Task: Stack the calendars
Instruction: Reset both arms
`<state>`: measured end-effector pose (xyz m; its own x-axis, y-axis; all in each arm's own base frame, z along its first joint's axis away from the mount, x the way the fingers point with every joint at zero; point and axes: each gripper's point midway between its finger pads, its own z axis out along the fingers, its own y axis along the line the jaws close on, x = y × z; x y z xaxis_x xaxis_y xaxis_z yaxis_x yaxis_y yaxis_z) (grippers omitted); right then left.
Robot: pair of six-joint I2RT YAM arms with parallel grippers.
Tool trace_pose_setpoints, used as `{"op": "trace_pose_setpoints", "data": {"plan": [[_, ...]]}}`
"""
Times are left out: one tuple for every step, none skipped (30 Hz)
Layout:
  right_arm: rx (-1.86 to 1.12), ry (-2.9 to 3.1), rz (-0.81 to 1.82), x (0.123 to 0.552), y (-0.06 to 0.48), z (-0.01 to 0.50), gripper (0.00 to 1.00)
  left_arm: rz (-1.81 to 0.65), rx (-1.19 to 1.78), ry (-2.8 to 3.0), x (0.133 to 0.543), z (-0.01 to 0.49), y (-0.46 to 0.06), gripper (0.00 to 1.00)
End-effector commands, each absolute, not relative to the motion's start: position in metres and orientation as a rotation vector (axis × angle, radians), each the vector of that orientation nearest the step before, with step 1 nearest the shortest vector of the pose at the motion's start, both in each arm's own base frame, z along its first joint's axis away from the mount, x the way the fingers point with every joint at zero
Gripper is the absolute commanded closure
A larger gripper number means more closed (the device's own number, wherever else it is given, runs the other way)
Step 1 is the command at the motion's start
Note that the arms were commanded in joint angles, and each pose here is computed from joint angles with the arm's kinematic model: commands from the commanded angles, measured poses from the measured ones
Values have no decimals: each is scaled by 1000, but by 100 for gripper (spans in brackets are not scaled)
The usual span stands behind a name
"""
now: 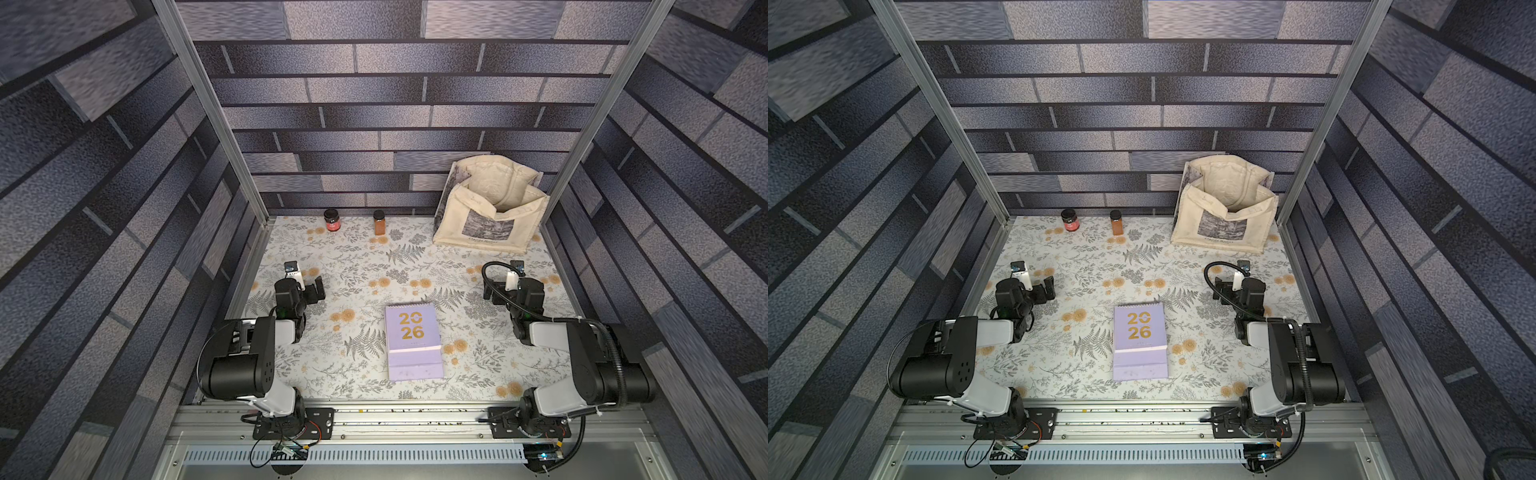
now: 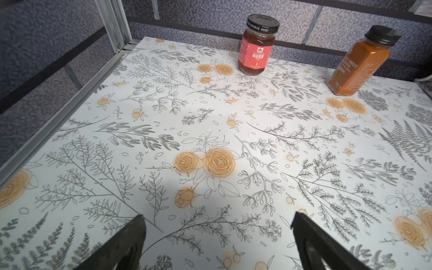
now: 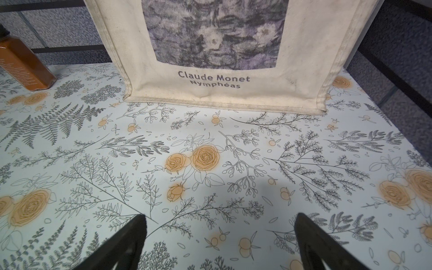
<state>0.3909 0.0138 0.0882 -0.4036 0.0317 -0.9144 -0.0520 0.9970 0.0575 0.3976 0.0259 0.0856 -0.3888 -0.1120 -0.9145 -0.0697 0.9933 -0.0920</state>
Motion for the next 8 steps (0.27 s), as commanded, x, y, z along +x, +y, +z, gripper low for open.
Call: {"op": "trace_pose_setpoints", "data": {"plan": [[-20,1956,85,395,16,94,0,26,-144,1960,399,89,33,0],[-9,1949,71,395,14,91,0,29,-141,1953,399,89,33,0],[-11,1923,76,394,15,91,0,32,-142,1953,399,89,33,0],[-16,1933,77,393,15,89,0,33,-143,1957,399,89,33,0],[-17,1931,76,393,15,90,0,34,-142,1952,399,89,33,0],[-14,1923,78,393,15,91,0,33,-143,1954,399,89,33,0],[-16,1931,75,392,15,90,0,37,-139,1956,399,89,32,0],[-14,1923,76,392,15,91,0,39,-139,1953,399,89,32,0]]}}
